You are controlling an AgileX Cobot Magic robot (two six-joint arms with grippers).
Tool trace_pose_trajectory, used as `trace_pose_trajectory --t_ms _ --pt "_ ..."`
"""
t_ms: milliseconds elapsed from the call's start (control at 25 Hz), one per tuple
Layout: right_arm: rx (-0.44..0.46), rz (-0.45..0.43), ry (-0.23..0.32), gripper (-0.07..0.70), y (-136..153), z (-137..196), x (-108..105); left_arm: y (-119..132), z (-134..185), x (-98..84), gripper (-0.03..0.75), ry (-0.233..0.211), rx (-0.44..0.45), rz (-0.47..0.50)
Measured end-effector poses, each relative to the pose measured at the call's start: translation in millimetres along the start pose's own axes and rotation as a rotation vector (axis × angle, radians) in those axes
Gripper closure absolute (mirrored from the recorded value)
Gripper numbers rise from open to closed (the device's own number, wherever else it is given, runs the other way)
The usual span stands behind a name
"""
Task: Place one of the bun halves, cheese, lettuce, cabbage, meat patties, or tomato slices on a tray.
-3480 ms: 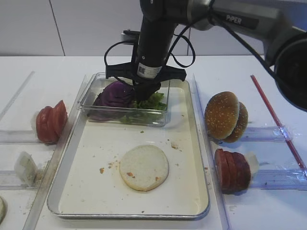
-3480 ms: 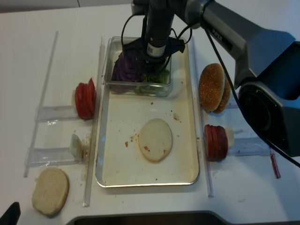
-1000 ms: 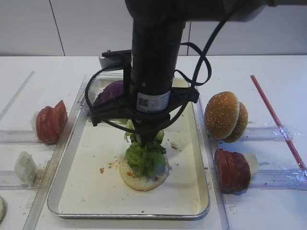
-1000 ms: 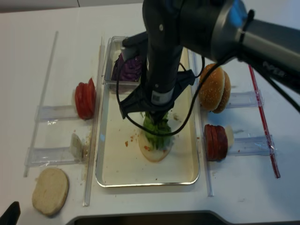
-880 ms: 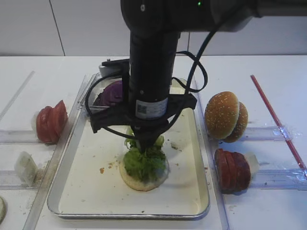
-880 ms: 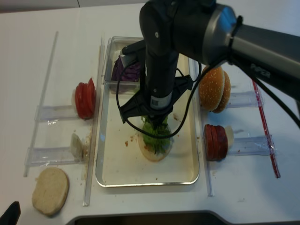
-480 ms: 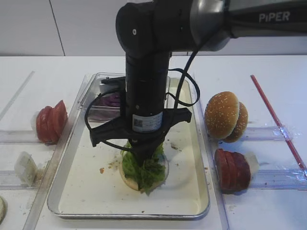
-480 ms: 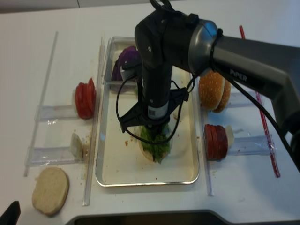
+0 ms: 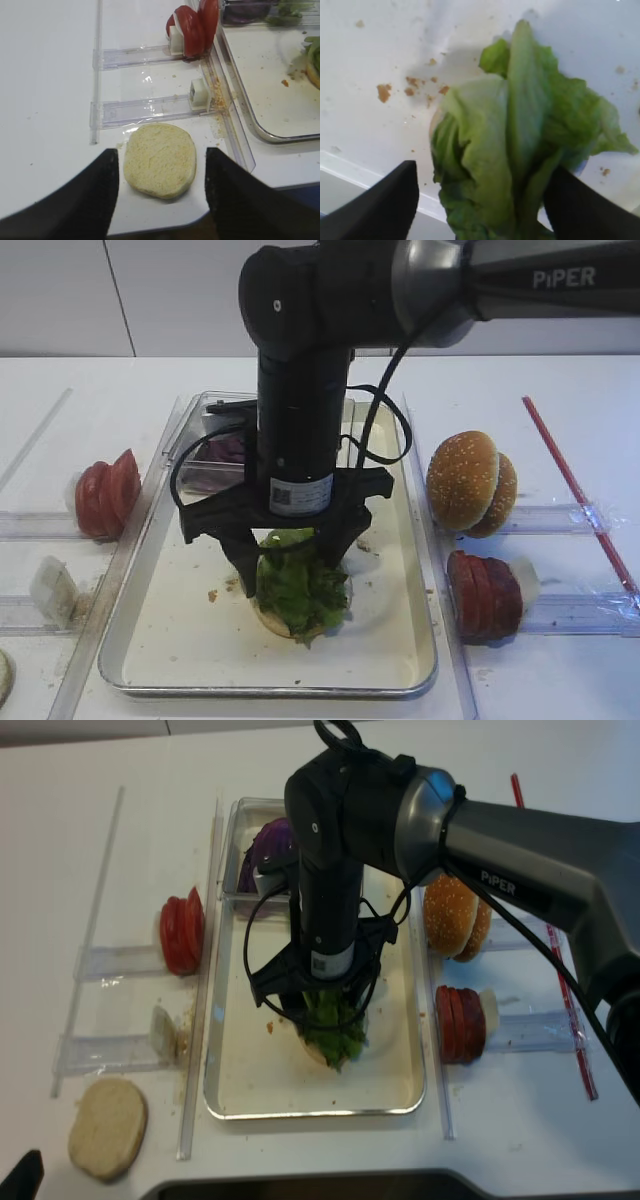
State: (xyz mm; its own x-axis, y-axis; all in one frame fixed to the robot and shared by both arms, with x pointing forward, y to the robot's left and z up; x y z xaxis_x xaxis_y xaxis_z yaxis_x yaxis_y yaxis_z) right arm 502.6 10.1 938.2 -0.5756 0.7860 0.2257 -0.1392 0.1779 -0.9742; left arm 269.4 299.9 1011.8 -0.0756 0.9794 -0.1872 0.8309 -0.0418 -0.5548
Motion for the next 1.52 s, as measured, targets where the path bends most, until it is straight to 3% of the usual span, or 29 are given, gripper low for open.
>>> trace_pose_trajectory --t_ms 840,1200,1320,1520 --pt "-0.242 0.014 -0.033 0.067 -99 23 8 0 0 0.0 0.358 0.0 0.0 0.0" --pt "-0.407 0.1 0.096 0.067 -163 41 -51 0 0 0.0 0.358 0.0 0.0 0.0" --pt "-0.477 0.158 0.108 0.067 -190 55 -70 0 0 0.0 0.358 0.0 0.0 0.0" --pt "-0.515 0.248 0.21 0.067 -210 92 -116 0 0 0.0 0.358 0.0 0.0 0.0"
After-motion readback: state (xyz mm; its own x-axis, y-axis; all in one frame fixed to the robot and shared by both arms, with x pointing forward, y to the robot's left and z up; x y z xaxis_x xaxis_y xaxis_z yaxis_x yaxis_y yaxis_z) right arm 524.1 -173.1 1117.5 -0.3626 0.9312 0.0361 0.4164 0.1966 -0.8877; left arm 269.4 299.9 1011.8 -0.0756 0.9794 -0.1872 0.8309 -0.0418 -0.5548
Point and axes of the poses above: a point on each arm's last joint axis where the gripper is mounted, y pointing out along that axis toward the gripper, x along the wrist's bending axis when the last joint is at zero, z = x × y, the point moved 5 cm from there along y, pointing out along that axis toward the gripper, and after that the axes turned 13 degrees about -y, right-handed, at the moved point
